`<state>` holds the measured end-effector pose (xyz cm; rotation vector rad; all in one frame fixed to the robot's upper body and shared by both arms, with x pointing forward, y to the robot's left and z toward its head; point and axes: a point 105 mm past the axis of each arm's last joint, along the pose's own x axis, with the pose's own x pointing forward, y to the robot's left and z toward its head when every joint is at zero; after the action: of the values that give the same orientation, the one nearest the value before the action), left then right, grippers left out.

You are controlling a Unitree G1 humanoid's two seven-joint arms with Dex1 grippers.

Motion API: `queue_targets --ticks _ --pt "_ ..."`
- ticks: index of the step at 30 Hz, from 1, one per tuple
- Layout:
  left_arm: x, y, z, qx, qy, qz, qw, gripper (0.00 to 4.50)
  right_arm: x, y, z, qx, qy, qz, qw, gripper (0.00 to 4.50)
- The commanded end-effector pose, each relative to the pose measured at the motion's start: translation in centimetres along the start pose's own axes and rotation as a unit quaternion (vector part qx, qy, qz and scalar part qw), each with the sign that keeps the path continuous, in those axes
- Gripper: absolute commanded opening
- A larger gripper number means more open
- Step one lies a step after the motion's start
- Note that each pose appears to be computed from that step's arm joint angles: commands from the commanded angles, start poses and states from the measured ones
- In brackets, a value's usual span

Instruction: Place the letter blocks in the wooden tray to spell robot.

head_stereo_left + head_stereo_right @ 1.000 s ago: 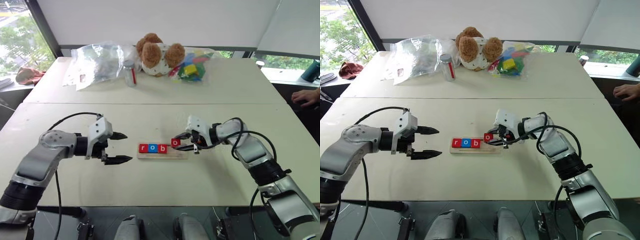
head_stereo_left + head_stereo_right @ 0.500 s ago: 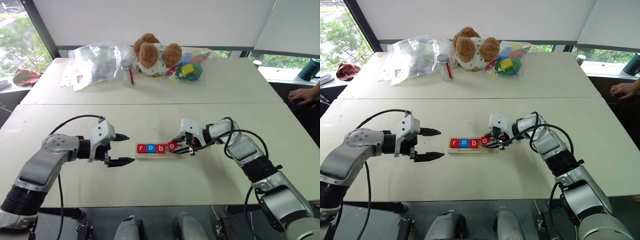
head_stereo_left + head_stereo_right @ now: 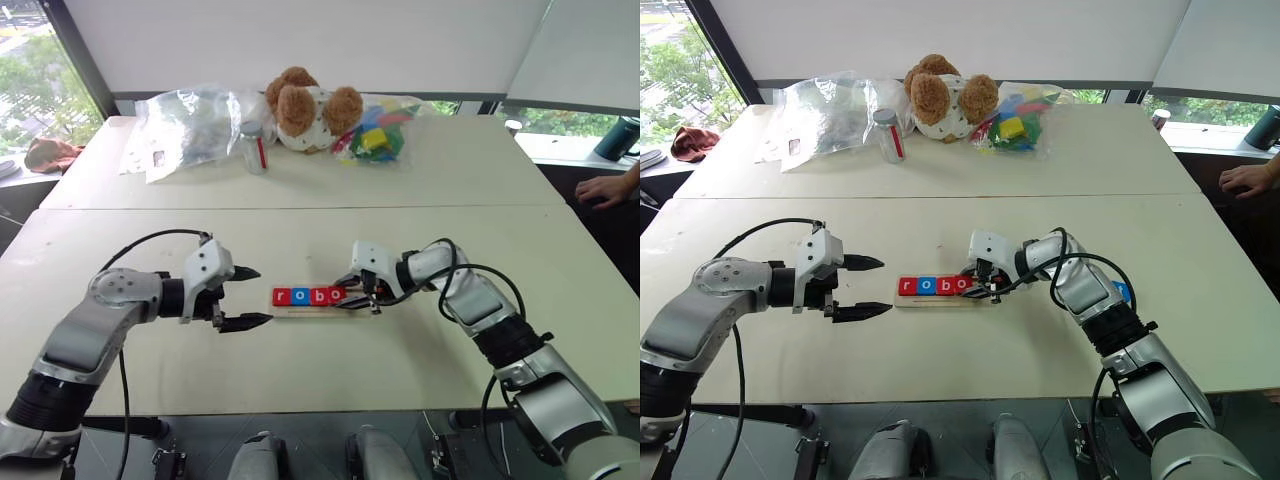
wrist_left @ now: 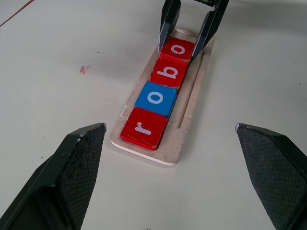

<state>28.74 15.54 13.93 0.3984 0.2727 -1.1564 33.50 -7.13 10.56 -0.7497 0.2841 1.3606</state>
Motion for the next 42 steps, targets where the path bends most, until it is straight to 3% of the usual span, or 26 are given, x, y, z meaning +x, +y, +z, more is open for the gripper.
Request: queue_targets --ticks 1,3,9,42 --pt "0.0 0.1 0.9 0.02 -0.011 0.004 1.0 4.5 0.2 0.2 0.6 -0.01 -0.007 0.005 1.0 1.12" --pt "0.0 0.1 0.9 0.02 -0.012 0.003 1.0 4.5 0.1 0.5 0.4 -0.01 -0.006 0.011 1.0 1.12" --pt "0.3 0.1 0.9 0.018 -0.015 0.004 1.0 4.5 0.1 0.7 0.6 -0.007 -0.012 0.006 1.0 3.95" --pt "1.2 0.1 1.2 0.019 -0.025 -0.004 0.999 4.5 -1.4 -2.8 1.2 -0.048 -0.007 -0.07 0.996 3.95"
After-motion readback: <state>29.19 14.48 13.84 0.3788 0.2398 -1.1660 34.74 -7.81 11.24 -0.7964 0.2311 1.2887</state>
